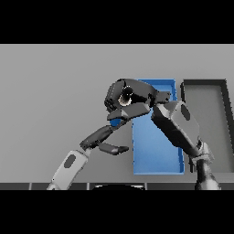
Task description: Pick up the blue pipe and place it into the blue bin.
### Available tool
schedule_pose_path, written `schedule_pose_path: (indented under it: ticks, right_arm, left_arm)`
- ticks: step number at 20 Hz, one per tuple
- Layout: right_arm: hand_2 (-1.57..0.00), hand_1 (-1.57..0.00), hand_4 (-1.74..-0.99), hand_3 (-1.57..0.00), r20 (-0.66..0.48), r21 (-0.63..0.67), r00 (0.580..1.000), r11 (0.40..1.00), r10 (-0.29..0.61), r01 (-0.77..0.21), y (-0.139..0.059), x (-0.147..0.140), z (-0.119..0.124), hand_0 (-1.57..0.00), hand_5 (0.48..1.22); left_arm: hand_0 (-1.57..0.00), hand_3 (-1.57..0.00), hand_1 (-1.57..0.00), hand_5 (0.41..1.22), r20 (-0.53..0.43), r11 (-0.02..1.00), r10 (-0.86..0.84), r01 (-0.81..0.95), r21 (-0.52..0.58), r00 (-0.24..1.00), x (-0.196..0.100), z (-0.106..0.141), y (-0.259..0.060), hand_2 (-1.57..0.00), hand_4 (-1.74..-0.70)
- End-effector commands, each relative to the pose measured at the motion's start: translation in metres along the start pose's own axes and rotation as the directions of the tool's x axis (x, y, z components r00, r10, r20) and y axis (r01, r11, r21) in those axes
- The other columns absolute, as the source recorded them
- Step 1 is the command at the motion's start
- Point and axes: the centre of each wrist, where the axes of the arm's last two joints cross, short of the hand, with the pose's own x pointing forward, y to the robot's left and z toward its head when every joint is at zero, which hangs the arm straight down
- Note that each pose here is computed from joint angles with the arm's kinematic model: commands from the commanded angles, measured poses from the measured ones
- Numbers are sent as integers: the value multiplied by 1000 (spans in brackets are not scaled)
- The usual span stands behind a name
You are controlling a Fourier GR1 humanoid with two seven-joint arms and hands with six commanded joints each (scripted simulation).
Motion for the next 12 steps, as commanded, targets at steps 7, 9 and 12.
schedule_pose_path:
  ticks: [7, 9, 12]
  right_arm:
    - [-1571, -1571, -1498, -1571, -70, -388, 994, 916, 80, -101, -67, 30, 17, -1571, 1221]
    - [-1571, -1571, -1498, -1571, -123, -471, 992, 877, 41, -95, -87, 17, 37, -1571, 1221]
    - [-1571, -1571, -1499, -1571, -204, -581, 978, 810, -47, -82, -106, -20, 66, -1571, 1221]
  left_arm:
    - [0, 1, 0, 485, -1, 1000, -22, 22, 9, 1000, 6, -1, 4, 1, -890]
    - [1, 1, 1, 483, -8, 1000, -20, 20, 10, 1000, 1, 3, 7, 1, -887]
    - [1, 1, 1, 482, 0, 1000, -28, 28, 15, 1000, 3, 1, 9, 1, -881]
